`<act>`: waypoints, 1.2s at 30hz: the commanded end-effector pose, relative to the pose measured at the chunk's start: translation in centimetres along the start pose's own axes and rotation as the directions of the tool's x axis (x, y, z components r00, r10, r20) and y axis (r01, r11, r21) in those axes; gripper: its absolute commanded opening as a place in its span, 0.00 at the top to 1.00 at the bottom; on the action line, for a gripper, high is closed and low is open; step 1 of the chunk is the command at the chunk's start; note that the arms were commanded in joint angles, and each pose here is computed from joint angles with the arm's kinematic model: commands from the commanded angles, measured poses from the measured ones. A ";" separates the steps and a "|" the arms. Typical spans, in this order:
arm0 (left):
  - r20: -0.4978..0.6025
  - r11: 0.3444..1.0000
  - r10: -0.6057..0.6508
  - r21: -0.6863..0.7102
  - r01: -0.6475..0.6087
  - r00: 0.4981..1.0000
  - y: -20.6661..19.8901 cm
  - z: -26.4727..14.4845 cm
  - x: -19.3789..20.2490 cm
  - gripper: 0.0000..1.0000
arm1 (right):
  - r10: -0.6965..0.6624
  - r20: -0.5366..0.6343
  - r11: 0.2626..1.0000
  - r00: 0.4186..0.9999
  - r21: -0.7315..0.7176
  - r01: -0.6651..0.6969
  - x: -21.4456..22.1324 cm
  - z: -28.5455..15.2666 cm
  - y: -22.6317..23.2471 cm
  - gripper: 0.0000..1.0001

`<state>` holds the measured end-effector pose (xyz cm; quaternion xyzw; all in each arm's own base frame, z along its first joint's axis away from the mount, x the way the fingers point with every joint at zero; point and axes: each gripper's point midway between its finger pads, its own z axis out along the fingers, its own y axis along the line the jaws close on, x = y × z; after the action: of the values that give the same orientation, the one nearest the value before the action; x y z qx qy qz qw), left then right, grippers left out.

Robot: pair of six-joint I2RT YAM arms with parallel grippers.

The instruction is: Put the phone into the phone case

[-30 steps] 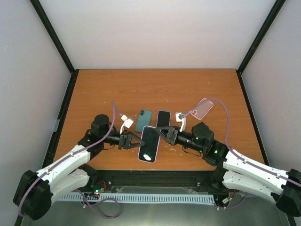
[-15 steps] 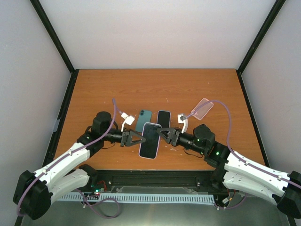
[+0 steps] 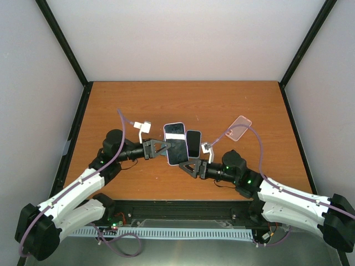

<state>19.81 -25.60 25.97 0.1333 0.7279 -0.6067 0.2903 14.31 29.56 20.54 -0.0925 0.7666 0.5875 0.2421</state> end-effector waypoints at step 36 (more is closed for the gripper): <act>-0.029 0.996 0.008 -0.093 -0.011 1.000 3.2 1.4 -0.1 1.00 | 0.167 0.215 0.984 0.962 -0.091 -0.151 -3.1 -2.5 1.0 0.97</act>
<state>20.41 -26.57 22.54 0.1145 0.7536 -0.6044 0.2319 15.39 27.13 20.33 -0.0003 0.7510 0.6037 0.2674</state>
